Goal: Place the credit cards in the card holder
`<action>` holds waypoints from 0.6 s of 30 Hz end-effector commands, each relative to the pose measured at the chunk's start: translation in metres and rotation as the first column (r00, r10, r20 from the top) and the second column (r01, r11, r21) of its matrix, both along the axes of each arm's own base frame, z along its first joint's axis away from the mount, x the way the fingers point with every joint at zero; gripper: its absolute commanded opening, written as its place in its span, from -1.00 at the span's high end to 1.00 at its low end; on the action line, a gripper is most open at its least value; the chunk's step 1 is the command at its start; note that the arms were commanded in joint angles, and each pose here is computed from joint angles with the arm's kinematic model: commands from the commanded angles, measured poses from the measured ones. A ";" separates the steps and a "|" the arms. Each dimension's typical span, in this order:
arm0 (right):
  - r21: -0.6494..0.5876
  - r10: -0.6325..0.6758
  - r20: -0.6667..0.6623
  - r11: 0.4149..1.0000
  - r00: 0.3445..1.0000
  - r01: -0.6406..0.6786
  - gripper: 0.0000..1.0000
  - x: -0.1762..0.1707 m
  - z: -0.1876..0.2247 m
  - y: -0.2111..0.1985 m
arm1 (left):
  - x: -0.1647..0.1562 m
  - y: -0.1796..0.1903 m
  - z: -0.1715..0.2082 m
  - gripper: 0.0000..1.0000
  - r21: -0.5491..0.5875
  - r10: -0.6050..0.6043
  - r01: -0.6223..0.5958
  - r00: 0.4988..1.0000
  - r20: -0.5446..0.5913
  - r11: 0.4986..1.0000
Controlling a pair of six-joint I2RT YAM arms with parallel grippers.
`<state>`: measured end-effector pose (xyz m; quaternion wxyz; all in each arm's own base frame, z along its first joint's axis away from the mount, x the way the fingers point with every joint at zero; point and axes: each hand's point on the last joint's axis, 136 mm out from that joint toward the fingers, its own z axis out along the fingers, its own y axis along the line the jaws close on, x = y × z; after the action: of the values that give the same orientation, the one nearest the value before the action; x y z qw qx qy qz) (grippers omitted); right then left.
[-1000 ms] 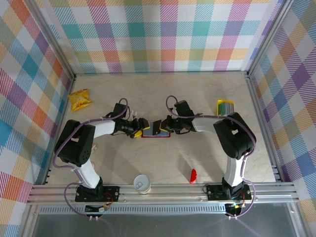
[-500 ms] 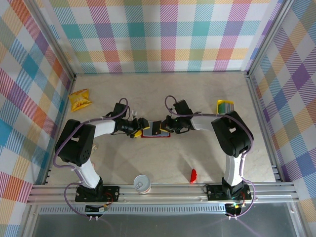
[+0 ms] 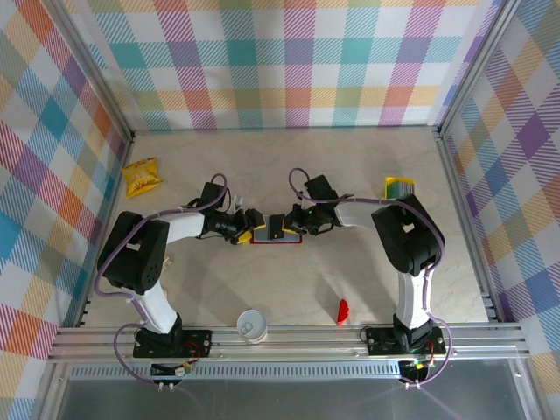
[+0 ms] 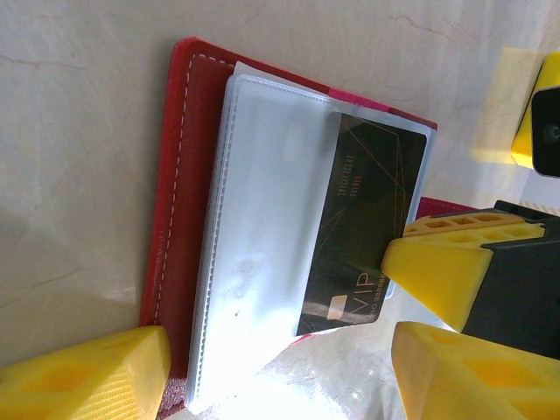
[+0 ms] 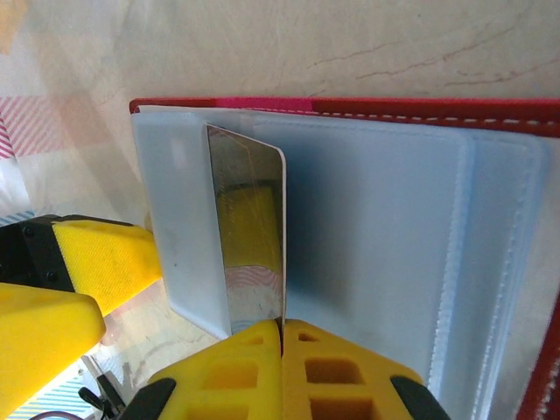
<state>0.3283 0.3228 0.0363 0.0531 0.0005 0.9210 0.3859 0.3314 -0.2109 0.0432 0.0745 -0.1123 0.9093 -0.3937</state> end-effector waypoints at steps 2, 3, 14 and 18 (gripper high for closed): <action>-0.044 0.033 -0.033 0.998 0.999 -0.034 1.00 -0.009 -0.012 -0.001 | -0.004 -0.002 -0.013 -0.37 0.030 -0.018 0.019 1.000 -0.025 0.999; -0.043 0.035 -0.033 0.998 0.999 -0.036 1.00 -0.008 -0.011 0.000 | -0.004 -0.002 -0.013 -0.37 0.029 -0.020 0.021 0.999 -0.026 0.999; -0.045 0.076 -0.046 0.996 0.996 -0.078 1.00 -0.010 -0.011 0.013 | -0.004 -0.002 -0.013 -0.37 0.030 -0.023 0.023 0.999 -0.023 0.999; -0.045 0.086 -0.050 0.995 0.995 -0.089 1.00 -0.011 -0.011 0.019 | -0.005 -0.002 -0.014 -0.37 0.031 -0.024 0.025 0.999 -0.027 0.999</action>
<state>0.3274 0.3383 0.0341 0.0361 -0.0236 0.9250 0.3775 0.3313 -0.2120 0.0433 0.0732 -0.1112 0.9097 -0.3934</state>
